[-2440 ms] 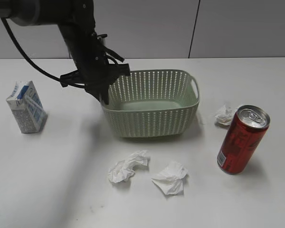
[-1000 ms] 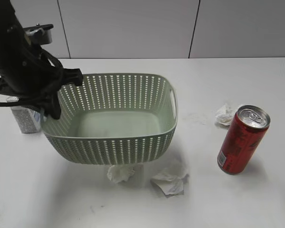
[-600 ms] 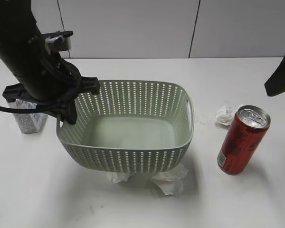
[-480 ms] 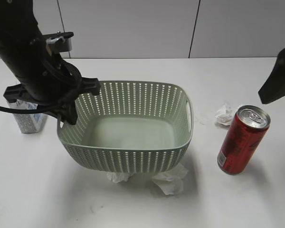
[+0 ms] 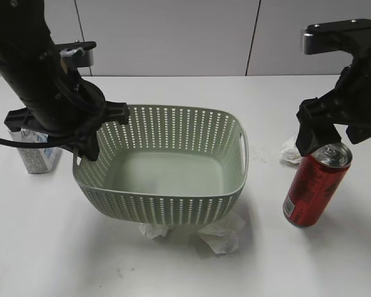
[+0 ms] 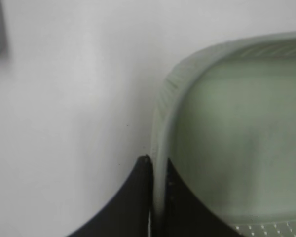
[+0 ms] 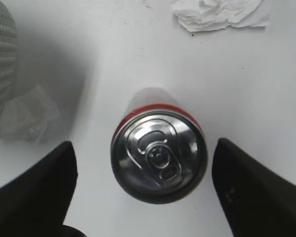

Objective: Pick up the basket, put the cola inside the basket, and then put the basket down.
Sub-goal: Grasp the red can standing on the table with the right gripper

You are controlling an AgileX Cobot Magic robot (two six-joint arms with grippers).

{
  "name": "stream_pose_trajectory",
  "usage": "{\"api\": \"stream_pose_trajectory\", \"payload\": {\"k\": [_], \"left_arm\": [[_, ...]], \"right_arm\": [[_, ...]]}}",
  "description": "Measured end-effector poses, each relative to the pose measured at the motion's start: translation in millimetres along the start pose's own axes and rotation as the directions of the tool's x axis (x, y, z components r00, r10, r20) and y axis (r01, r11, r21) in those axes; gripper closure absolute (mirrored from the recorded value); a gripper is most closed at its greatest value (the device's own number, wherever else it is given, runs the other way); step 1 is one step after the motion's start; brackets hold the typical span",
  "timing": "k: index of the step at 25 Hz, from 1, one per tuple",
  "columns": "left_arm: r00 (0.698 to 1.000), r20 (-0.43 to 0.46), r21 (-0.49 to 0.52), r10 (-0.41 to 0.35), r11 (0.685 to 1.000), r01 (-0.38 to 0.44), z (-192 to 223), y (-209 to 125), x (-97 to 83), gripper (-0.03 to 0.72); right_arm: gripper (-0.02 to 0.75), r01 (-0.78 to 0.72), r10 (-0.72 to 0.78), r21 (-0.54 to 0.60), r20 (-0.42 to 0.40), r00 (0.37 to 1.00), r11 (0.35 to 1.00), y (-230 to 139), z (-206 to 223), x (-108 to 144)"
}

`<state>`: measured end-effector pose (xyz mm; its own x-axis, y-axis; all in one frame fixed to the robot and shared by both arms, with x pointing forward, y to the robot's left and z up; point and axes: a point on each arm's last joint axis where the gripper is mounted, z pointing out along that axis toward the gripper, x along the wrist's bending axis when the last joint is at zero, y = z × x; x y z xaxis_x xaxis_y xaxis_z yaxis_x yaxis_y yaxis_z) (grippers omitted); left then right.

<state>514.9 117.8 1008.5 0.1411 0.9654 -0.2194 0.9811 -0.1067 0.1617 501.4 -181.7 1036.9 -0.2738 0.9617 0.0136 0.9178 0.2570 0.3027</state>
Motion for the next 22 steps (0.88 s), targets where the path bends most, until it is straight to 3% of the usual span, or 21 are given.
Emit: {"api": "stream_pose_trajectory", "payload": {"k": [15, 22], "left_arm": [[1.0, 0.005, -0.004, -0.002, 1.0, 0.002, 0, 0, -0.4, 0.688], [0.999, 0.038, -0.006, -0.025, 1.0, 0.025, 0, 1, -3.4, 0.688]], "right_arm": [[0.071, -0.008, 0.0, 0.139, 0.06, 0.998, 0.99, 6, 55, -6], [0.202, -0.019, 0.01, 0.172, 0.054, 0.999, 0.985, 5, 64, -4]]}}
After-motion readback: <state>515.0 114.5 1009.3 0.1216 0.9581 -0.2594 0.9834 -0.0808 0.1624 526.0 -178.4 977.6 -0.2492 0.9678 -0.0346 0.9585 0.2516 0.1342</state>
